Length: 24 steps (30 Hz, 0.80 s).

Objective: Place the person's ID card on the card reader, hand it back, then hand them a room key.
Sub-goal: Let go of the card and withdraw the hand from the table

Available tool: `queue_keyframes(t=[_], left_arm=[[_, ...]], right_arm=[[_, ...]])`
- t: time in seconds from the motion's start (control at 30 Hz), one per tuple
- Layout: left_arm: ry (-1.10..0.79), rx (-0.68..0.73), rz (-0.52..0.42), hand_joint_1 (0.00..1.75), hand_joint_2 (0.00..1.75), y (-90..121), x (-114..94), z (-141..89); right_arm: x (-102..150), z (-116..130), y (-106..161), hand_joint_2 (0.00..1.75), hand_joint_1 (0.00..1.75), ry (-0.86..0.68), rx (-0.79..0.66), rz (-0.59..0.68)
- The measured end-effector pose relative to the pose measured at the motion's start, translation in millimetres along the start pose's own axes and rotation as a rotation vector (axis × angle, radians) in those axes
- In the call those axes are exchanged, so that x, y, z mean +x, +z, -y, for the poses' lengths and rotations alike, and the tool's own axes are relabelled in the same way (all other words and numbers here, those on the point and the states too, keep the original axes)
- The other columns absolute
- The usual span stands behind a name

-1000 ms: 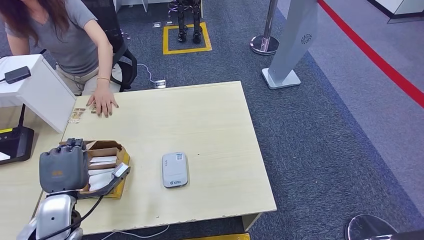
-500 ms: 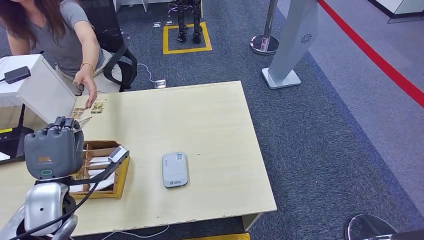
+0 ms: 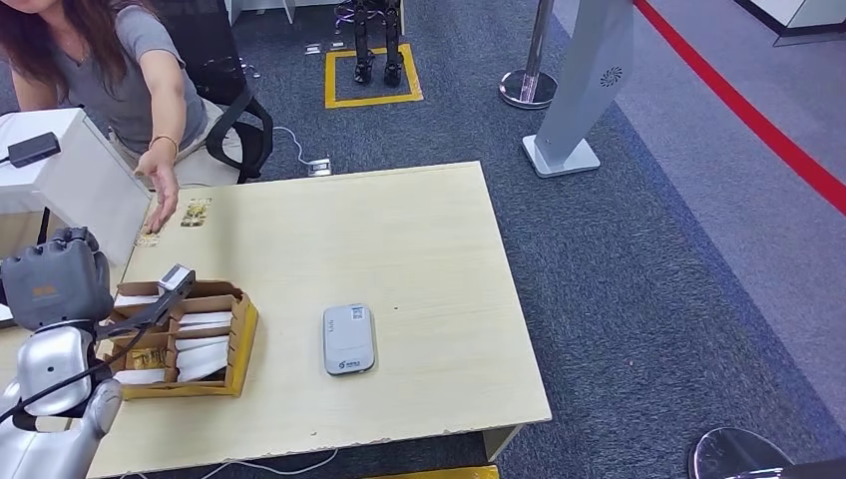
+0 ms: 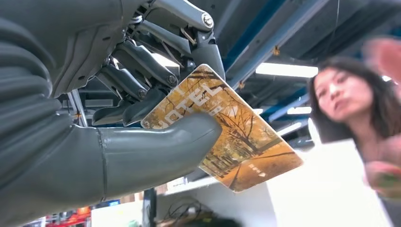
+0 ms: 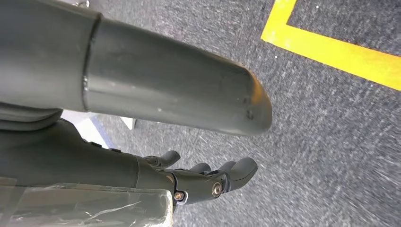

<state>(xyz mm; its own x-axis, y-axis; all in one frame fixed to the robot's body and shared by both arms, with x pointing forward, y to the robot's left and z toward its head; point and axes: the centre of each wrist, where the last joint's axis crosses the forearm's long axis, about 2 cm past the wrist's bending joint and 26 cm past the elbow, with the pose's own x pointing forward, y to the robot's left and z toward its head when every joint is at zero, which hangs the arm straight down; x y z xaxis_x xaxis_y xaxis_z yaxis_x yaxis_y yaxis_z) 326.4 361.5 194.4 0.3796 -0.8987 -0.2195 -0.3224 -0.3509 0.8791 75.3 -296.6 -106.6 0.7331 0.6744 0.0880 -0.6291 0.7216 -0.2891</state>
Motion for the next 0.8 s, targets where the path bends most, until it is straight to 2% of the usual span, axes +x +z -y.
queue_keyframes(t=[0.2, 0.5, 0.63, 0.8], left_arm=[[-0.026, -0.055, -0.013, 1.75, 1.75, -5.1, 4.1, 18.9], [-0.008, -0.003, 0.085, 1.75, 1.75, -2.7, 25.4, 23.4], [0.0, 0.019, 0.12, 1.29, 1.75, -1.6, 33.7, 20.8], [0.004, 0.032, 0.141, 1.29, 1.75, -1.9, 40.2, 17.4]], right_arm=[[2.9, 1.1, -0.1, 0.0, 0.0, 0.023, 0.008, 0.012], [3.6, 1.1, -0.1, 0.0, 0.0, 0.032, 0.011, 0.025], [3.6, 1.1, -0.1, 0.0, 0.0, 0.032, 0.012, 0.029], [3.5, 1.1, -0.1, 0.0, 0.0, 0.032, 0.013, 0.03]])
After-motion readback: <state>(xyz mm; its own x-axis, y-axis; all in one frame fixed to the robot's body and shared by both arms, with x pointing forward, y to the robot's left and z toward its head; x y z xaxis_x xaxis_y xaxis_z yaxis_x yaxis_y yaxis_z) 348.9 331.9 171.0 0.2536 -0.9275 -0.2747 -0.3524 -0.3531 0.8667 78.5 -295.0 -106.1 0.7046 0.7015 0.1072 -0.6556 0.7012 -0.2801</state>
